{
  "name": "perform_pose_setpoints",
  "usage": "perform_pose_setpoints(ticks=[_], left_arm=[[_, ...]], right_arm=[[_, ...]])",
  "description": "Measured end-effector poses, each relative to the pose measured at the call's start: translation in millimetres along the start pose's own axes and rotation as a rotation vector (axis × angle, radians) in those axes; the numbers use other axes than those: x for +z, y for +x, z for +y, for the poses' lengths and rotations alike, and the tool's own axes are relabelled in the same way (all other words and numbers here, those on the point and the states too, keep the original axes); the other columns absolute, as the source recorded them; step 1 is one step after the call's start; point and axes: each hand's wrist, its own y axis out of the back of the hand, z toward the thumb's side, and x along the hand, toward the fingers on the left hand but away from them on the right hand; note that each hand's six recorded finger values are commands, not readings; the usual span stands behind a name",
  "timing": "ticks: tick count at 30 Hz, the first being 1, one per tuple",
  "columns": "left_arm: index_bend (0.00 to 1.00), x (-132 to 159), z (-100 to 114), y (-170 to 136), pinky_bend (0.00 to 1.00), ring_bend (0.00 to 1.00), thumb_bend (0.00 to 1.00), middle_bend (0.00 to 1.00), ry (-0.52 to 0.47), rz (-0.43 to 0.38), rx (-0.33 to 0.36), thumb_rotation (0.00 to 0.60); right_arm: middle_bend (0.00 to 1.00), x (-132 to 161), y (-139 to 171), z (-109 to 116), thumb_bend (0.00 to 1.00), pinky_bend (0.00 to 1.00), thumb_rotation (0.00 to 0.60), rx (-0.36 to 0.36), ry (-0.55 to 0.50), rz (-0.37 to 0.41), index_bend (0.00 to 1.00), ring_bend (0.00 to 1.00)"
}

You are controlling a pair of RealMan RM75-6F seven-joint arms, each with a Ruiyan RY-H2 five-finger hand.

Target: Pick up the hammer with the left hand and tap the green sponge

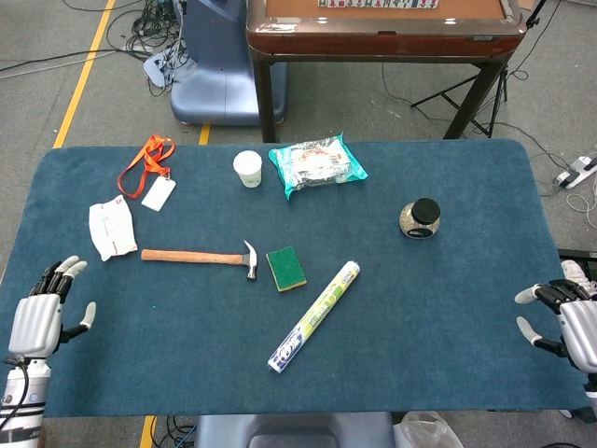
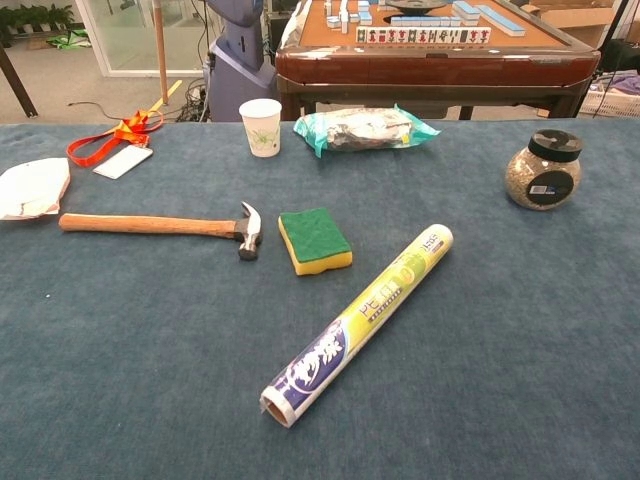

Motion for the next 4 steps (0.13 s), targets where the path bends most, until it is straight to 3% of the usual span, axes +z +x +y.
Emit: perform_pose_setpoints(ticks=[4], left_arm=[[0.19, 5.1, 5.1, -8.2, 0.21, 0.08, 0.36, 0.12, 0.011, -0.022, 0.006, 0.600]], right_arm=[[0.45, -0.7, 1.0, 0.5, 0.32, 0.26, 0.600, -0.001, 0.000, -0.005, 0.46, 0.39]])
